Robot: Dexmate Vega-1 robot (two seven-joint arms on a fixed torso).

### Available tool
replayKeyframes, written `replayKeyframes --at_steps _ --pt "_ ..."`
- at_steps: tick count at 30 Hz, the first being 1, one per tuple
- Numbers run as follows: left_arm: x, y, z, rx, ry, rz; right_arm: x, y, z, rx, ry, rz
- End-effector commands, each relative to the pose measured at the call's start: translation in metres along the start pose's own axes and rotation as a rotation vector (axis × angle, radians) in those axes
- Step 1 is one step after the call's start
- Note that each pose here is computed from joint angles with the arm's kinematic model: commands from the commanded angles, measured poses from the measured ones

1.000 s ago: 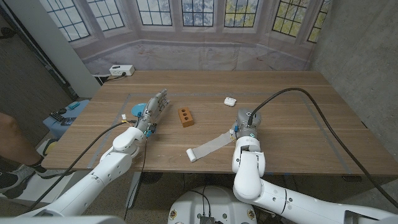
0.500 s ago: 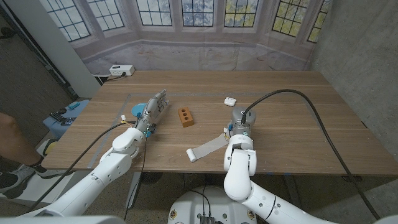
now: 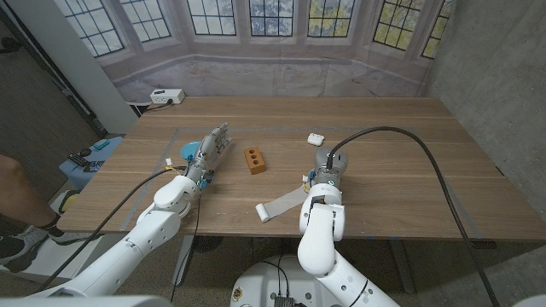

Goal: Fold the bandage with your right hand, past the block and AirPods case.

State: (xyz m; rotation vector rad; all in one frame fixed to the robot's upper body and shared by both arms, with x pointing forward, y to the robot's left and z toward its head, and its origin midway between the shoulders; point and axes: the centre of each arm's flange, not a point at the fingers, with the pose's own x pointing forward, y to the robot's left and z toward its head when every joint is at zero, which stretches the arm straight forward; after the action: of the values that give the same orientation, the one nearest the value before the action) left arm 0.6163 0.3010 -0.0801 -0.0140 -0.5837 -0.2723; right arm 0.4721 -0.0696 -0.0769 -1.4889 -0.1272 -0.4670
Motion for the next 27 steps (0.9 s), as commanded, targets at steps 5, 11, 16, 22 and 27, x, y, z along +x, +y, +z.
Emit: replayKeyframes --at_steps 5,11,16,22,27 --pt "0.002 0.003 0.004 0.011 -0.009 -0.009 -0.010 -0.008 0.010 0.008 -0.014 0.025" --pt "0.001 0.004 0.004 0.010 -0.009 -0.007 -0.014 -0.014 0.018 0.016 -0.030 0.028" --pt "0.000 0.005 0.002 0.005 -0.007 -0.005 -0.018 -0.018 0.023 0.020 -0.042 0.035" --pt "-0.003 0.005 0.001 0.002 -0.007 0.001 -0.020 -0.021 0.026 0.027 -0.054 0.042" --pt "-0.004 0.006 0.000 0.000 -0.009 0.005 -0.023 -0.023 0.027 0.038 -0.063 0.048"
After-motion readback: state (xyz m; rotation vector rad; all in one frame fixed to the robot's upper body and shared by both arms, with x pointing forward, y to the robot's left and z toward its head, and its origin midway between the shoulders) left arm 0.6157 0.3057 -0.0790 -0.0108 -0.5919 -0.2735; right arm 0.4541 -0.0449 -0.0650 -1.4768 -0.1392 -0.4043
